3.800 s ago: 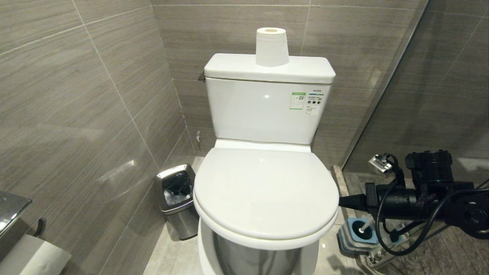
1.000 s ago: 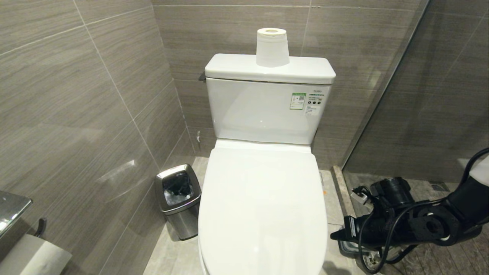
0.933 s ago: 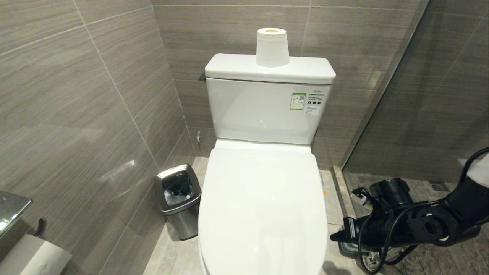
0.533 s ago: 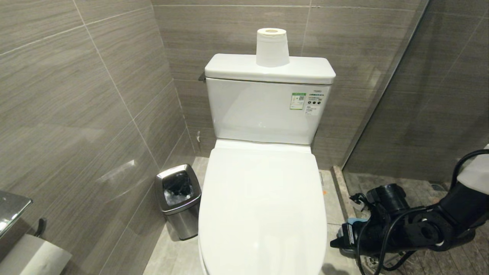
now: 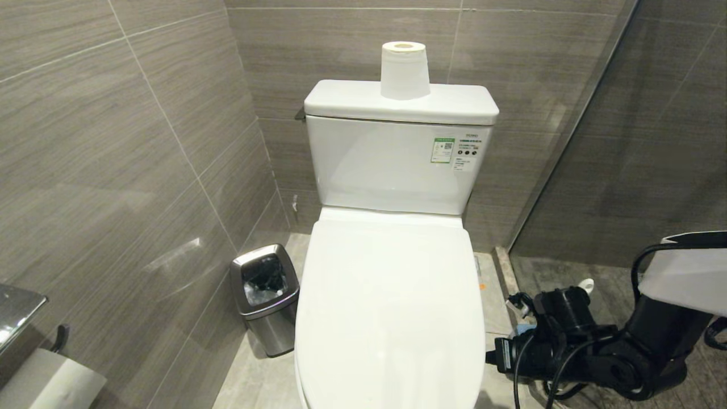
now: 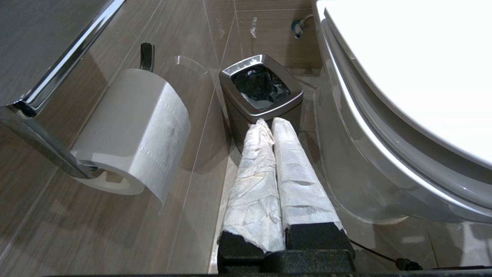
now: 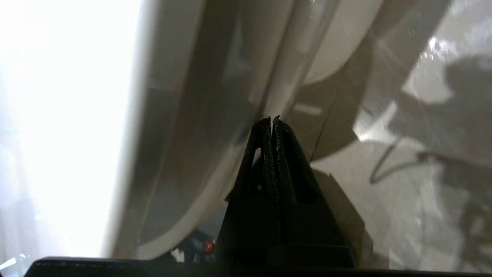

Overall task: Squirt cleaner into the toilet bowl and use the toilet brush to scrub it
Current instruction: Use the right hand to fully open the toilet lid

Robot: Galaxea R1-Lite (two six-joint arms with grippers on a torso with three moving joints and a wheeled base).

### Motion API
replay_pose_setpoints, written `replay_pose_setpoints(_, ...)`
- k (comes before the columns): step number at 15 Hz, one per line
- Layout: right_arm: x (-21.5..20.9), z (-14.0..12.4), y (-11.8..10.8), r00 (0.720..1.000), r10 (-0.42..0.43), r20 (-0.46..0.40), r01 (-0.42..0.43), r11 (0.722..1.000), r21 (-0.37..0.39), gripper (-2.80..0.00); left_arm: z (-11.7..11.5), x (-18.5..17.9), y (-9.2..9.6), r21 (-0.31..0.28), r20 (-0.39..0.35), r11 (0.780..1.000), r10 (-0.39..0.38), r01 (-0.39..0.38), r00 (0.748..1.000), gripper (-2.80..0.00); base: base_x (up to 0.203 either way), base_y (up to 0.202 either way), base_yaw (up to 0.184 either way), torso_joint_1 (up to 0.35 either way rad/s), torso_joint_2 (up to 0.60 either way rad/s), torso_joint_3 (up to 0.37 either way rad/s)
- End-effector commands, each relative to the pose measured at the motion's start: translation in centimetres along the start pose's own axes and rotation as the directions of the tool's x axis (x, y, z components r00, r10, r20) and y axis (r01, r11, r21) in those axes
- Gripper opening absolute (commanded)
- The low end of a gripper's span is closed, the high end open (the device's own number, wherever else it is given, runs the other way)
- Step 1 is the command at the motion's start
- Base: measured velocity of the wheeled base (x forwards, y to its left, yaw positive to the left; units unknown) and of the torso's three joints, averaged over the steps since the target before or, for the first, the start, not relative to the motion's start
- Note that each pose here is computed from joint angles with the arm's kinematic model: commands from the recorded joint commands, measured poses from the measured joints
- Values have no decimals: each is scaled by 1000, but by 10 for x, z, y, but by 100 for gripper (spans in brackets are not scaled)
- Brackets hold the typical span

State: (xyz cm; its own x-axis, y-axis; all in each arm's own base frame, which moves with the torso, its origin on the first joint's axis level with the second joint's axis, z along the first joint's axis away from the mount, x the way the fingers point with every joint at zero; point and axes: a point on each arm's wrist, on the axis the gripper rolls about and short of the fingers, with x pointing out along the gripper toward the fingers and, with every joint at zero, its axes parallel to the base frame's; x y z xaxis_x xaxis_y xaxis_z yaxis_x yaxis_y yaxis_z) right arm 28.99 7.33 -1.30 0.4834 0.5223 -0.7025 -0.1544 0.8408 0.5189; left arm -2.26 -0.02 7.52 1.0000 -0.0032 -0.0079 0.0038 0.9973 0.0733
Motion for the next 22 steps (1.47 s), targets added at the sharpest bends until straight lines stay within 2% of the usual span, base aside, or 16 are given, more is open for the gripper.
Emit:
replay_pose_setpoints(1,8,-6,-4,1000,20,18,-20,1000,-11,-280,0,0,0,0,0,1000,0,0,1000,-280,0,0,0,0,0,0)
replay_pose_setpoints(3,11,-5,-4,994,67,83,-64,997,-36,-280,0,0,0,0,0,1000,2,-2,1000,-280,0,0,0,0,0,0)
replay_pose_setpoints(5,12,-2,-3,977,145,158,-140,989,-40,-280,0,0,0,0,0,1000,0,0,1000,-280,0,0,0,0,0,0)
replay_pose_setpoints(7,9,6,3,940,231,251,-241,971,10,-280,0,0,0,0,0,1000,1,-1,1000,-280,0,0,0,0,0,0)
replay_pose_setpoints(9,2,14,9,891,328,315,-346,938,2,-280,0,0,0,0,-1,1000,-1,1,1000,-280,0,0,0,0,0,0)
replay_pose_setpoints(14,-9,27,20,855,375,357,-386,922,-43,-280,0,0,0,2,-1,1000,-2,2,1000,-280,0,0,0,0,0,0)
replay_pose_setpoints(18,-27,53,38,787,433,440,-427,897,-119,-280,0,0,0,3,0,1000,-2,2,1000,-280,0,0,0,0,0,0)
replay_pose_setpoints(22,-56,68,53,725,470,504,-434,880,-195,-280,0,0,0,7,0,1000,-3,3,1000,-280,0,0,0,0,0,0)
